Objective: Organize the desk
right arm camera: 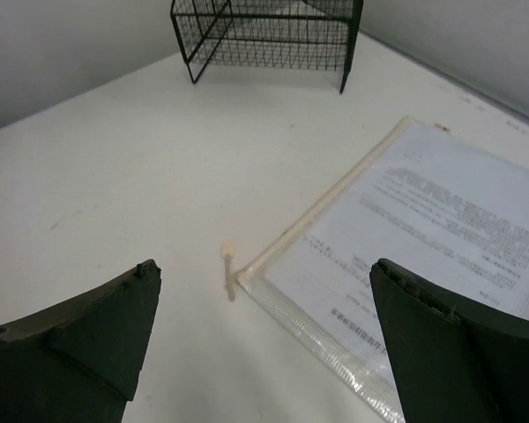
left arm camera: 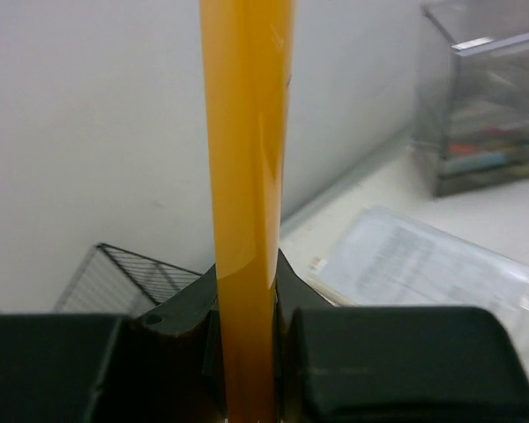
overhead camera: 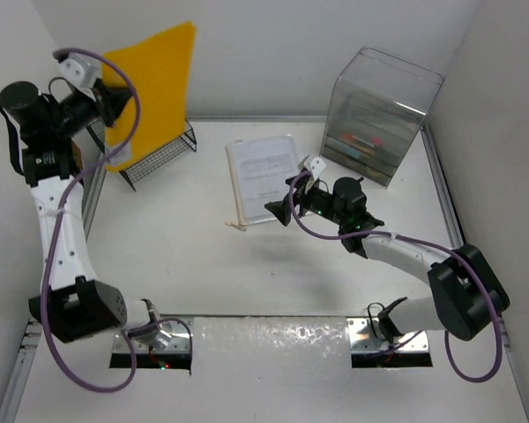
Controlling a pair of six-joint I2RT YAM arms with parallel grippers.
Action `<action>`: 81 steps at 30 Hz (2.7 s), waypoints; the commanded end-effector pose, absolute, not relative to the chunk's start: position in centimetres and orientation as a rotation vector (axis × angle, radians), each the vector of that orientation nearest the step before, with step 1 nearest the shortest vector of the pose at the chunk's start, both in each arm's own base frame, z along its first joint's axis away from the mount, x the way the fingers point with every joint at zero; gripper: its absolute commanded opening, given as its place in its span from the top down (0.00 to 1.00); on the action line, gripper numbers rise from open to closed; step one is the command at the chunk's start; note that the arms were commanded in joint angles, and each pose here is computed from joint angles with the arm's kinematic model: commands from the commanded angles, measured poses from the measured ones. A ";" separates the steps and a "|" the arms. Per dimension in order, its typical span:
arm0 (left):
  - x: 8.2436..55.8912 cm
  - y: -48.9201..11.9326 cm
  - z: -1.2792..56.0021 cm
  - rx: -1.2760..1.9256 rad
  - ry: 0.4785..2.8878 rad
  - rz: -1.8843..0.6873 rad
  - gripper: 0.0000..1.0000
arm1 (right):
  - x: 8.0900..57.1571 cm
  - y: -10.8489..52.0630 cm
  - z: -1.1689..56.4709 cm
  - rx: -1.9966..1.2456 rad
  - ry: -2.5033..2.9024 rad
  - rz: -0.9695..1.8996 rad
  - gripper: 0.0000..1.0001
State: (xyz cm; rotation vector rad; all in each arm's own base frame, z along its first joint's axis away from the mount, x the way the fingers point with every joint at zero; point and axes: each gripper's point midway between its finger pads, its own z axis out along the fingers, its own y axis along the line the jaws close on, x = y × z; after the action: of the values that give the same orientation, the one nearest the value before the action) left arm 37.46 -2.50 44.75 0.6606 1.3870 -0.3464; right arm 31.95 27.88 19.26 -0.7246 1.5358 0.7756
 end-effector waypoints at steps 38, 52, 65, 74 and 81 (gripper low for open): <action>54.9 6.8 35.1 0.405 1.597 -0.201 1.00 | 29.6 28.2 17.6 -0.719 1.532 0.894 0.01; 53.2 2.8 27.4 0.578 1.736 -0.411 1.00 | 29.2 27.9 17.1 -0.723 1.543 0.893 0.01; 48.2 -0.5 24.5 0.732 1.735 -0.608 1.00 | 28.8 27.7 17.9 -0.739 1.535 0.882 0.01; 47.0 -0.9 23.0 0.755 1.764 -0.625 1.00 | 28.8 27.5 18.3 -0.745 1.532 0.871 0.01; 51.3 3.5 25.0 0.626 1.777 -0.306 1.00 | 28.7 27.2 18.7 -0.750 1.525 0.849 0.01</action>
State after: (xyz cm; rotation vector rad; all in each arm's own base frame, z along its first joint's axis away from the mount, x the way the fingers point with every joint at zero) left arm 49.98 -0.21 29.51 0.8290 1.5530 -0.4067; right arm 28.63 27.13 16.58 -0.7349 1.5981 0.8626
